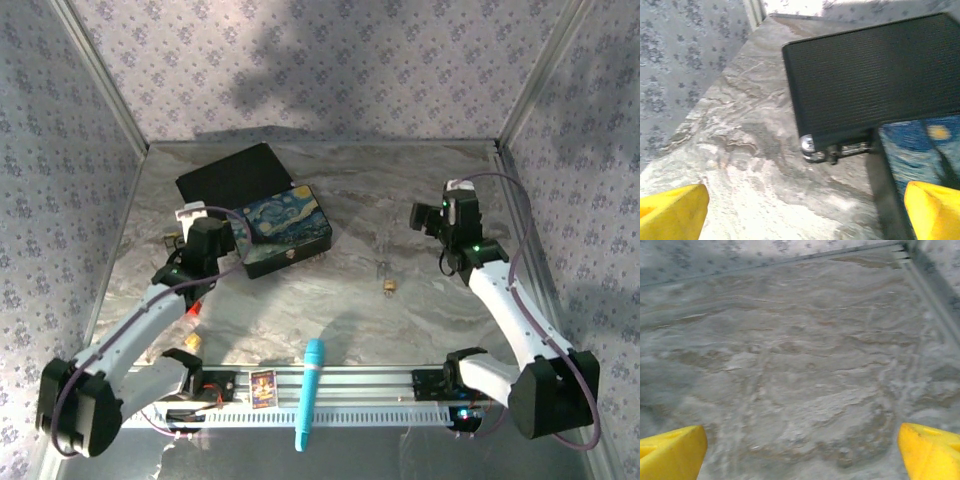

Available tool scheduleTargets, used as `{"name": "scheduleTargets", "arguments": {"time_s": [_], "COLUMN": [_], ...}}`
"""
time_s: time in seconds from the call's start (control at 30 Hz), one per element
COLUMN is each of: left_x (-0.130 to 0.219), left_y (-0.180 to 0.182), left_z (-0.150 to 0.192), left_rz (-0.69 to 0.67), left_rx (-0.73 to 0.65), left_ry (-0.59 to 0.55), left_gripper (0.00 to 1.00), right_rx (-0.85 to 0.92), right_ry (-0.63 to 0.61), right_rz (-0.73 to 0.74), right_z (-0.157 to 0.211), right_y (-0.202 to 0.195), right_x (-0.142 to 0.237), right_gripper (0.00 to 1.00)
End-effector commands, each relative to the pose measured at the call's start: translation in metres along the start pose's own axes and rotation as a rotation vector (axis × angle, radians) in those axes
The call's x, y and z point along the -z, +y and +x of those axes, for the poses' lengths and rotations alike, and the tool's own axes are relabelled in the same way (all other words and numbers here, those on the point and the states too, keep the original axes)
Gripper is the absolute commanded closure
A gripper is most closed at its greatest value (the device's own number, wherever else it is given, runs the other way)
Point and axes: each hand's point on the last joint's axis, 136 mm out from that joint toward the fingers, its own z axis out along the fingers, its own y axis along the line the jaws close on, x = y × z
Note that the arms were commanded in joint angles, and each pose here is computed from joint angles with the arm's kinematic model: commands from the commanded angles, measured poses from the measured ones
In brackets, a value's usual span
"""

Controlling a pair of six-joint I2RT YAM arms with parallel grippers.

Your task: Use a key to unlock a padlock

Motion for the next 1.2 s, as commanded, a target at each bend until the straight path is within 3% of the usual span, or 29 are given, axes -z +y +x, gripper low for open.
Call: {"name": "scheduleTargets", "arguments": {"time_s": [0.0,0.2,0.47,0.6,0.7,0.87,0.9,1.17], "left_x": [-0.008,-0.034,-0.074,-0.082,-0.093,-0.096,-0.098,-0.118], "left_y": [0.005,0.037,0.055,0.046,0.039,0.034,0.031,0.013], "left_z": [-0.018,0.001,0.038,0.031,0.031,0.025,0.025,0.042], "left_rz": [-0.031,-0.135,-0.018,0.039,0.053,0.094,0.113,0.183], "left_rx": [-0.067,-0.074,0.117,0.122,0.081,0.047,0.045,-0.007], "left_ry": [-0.080,-0.064,-0.089,-0.134,-0.088,-0.116,-0.128,-0.112], "left_gripper": [0.00,0.00,0.00,0.00,0.00,0.00,0.00,0.00], "right_rx": [0.015,0.028,0.005,0.012,0.056,0.084,0.095,0.115], "right_ry": [-0.074,-0.140,-0.188,-0.170,-0.213,-0.220,-0.177,-0.166], "right_rz": [0.087,0.168,0.121,0.105,0.092,0.086,0.067,0.056], "right_z": [0.001,0.019,0.045,0.061,0.058,0.074,0.073,0.075], "right_y": [-0.029,-0.058,-0.070,-0.070,-0.064,-0.059,-0.054,-0.051], "right_x": [-0.010,-0.036,-0.061,-0.074,-0.076,-0.096,-0.098,-0.100], "right_gripper": [0.01,0.02,0.03,0.05,0.04,0.03,0.02,0.01]}}
